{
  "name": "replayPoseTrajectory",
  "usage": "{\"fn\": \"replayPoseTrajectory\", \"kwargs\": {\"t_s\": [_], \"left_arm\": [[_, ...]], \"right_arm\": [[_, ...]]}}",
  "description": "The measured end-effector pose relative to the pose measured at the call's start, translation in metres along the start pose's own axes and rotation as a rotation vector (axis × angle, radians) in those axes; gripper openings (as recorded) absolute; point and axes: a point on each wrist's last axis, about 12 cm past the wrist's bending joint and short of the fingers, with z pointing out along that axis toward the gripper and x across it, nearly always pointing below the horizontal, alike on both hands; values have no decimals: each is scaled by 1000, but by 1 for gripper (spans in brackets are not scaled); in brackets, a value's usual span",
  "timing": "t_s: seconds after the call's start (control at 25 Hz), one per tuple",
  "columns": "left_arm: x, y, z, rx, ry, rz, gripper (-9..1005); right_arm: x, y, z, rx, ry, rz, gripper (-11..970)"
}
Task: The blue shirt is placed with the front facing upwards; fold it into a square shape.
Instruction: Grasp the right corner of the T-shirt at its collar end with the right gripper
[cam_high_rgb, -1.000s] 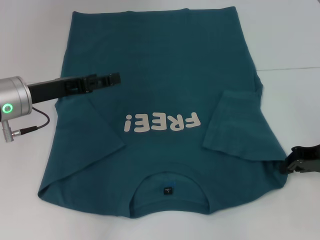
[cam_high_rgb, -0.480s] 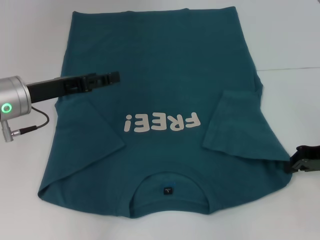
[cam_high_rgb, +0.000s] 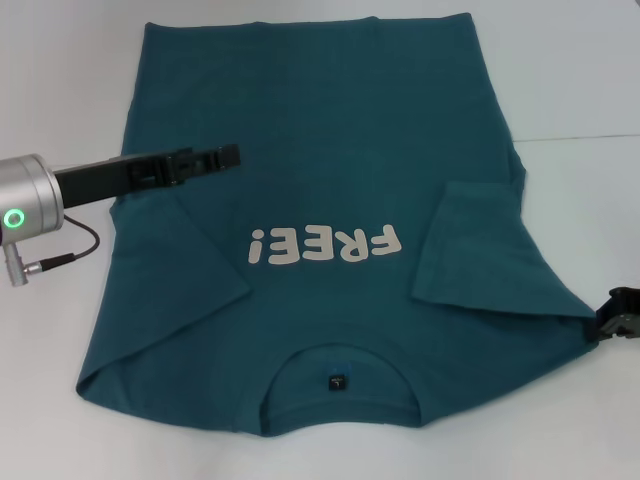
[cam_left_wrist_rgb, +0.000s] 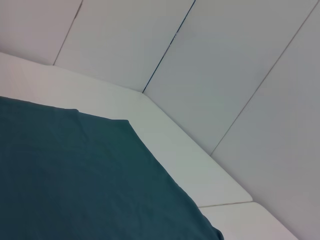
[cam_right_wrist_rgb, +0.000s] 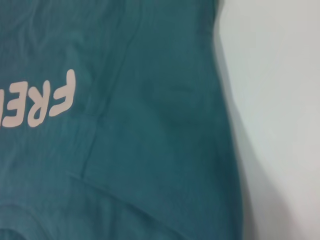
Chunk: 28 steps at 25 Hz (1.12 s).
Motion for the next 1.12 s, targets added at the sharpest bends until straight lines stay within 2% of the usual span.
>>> {"fn": "replayPoseTrajectory", "kwargs": {"t_s": [0.48, 1.12], "left_arm": [[1, 3, -4, -12, -15, -19, 883], [1, 4, -5, -16, -19, -19, 882]], "right_arm": [[-1, -6, -6, 20, -30, -5, 38], [-4, 5, 0, -7, -21, -33, 36]]}}
